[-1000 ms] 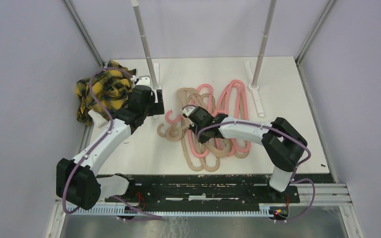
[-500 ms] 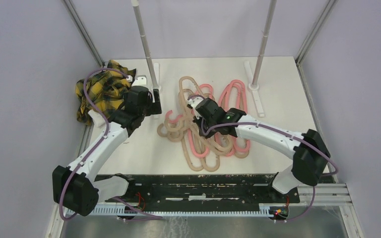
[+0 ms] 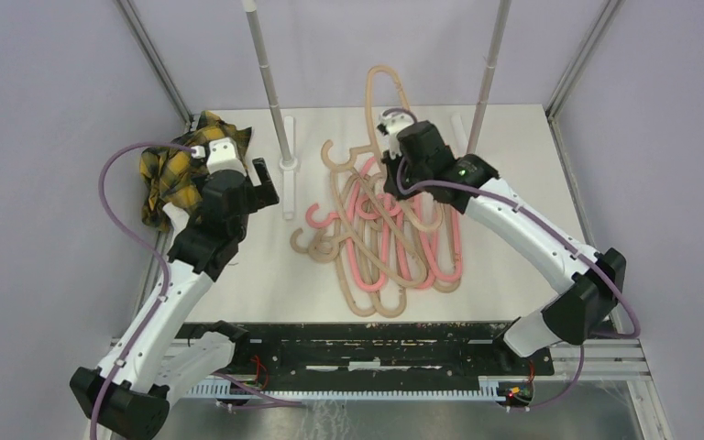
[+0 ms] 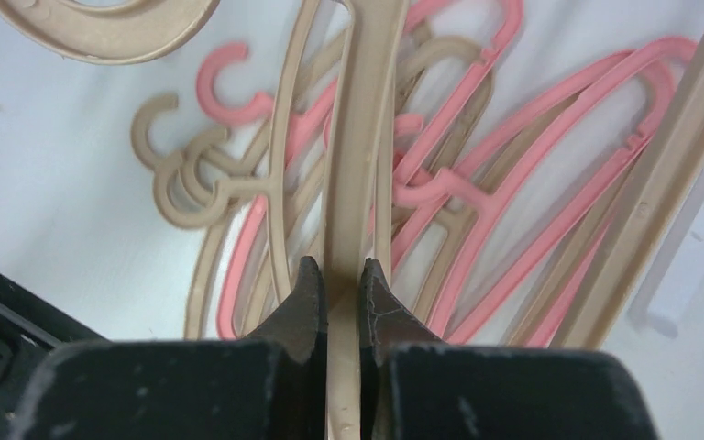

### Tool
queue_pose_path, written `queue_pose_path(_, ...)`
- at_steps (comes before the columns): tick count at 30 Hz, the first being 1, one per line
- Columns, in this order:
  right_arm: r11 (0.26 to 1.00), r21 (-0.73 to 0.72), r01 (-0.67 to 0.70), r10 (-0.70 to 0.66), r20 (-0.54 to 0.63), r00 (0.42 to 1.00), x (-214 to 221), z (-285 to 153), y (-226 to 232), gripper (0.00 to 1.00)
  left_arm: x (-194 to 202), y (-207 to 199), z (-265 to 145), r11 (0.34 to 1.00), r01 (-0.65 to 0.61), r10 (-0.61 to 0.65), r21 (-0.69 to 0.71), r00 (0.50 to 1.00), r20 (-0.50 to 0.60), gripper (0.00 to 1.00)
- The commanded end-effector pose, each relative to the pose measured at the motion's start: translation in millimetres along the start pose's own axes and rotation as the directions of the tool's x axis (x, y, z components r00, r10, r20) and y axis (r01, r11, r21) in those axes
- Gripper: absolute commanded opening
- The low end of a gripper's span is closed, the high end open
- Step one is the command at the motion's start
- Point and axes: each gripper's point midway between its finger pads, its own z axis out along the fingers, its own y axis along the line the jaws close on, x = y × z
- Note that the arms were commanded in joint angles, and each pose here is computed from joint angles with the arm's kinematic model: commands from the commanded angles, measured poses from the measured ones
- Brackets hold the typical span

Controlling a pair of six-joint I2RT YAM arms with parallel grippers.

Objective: Organize the hangers

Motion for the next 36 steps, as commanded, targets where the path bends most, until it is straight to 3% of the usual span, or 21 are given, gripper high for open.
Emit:
queue_pose_path(1,0.985,-0.137,-0.106,0.131,0.186,0.974,-89.3,-24.1,-9.6,0.0,-19.6,9.3,-6.3,0.997,0.071,-0.068,-0.038,0.994,0.085,1.0)
queue_pose_path(5,0.915,-0.357,-0.188,0.296,0.277,0.914,-161.7,-50.4,2.3,0.0,-8.8,5.2,-1.4,0.998,0.058,-0.057,-0.027,0.997,0.047,1.0)
queue_pose_path(9,0.784,-0.58,-0.219,0.459,0.305,0.834,-215.7,-74.6,14.5,0.01,-6.4,4.4,-0.8,0.998,0.056,-0.055,-0.022,0.998,0.04,1.0)
queue_pose_path(15,0.608,-0.75,-0.259,0.64,0.27,0.72,-258.6,-86.9,5.5,0.01,-5.3,7.0,-0.5,0.998,0.046,-0.045,-0.032,0.998,0.044,1.0)
queue_pose_path(19,0.558,-0.786,-0.266,0.7,0.274,0.659,-271.3,-91.5,-6.3,0.01,-1.2,9.1,0.7,0.998,0.038,-0.037,-0.041,0.999,0.039,1.0)
queue_pose_path(27,0.459,-0.789,-0.409,0.846,0.248,0.472,-282.6,-86.9,-48.4,0.01,-0.9,5.5,0.9,0.999,0.034,-0.033,-0.024,0.999,0.029,1.0)
queue_pose_path(36,0.423,-0.681,-0.598,0.89,0.189,0.415,-241.7,-52.6,-82.1,0.03,6.1,6.9,2.2,0.999,0.02,-0.019,-0.027,1.0,0.012,1.0)
